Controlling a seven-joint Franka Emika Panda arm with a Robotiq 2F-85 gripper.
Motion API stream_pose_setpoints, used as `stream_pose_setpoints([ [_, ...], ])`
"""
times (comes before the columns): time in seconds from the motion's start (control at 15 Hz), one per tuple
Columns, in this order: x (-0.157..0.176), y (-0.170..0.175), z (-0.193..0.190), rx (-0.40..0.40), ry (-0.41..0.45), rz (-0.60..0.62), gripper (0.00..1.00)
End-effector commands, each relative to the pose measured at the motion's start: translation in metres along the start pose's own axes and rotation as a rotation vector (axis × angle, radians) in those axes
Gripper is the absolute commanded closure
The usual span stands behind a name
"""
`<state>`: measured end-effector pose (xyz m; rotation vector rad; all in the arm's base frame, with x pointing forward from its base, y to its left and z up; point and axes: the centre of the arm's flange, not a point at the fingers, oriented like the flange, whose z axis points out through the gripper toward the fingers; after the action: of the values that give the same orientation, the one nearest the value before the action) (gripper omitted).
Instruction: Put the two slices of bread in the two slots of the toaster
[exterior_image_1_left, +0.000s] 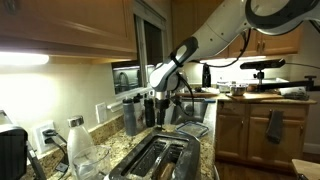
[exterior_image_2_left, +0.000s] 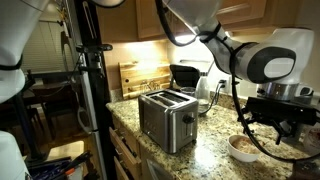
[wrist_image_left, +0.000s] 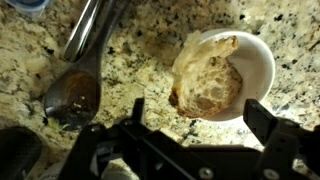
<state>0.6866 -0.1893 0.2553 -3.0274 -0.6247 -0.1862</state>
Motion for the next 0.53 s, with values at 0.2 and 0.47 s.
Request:
stream_pose_setpoints([
  [0.2,0.0029,0.0138,0.0026,0.047,-0.021,-0.025,0.00],
  [0.47,0.0042,0.0151,0.0063,0.056,-0.023,-0.034,0.00],
])
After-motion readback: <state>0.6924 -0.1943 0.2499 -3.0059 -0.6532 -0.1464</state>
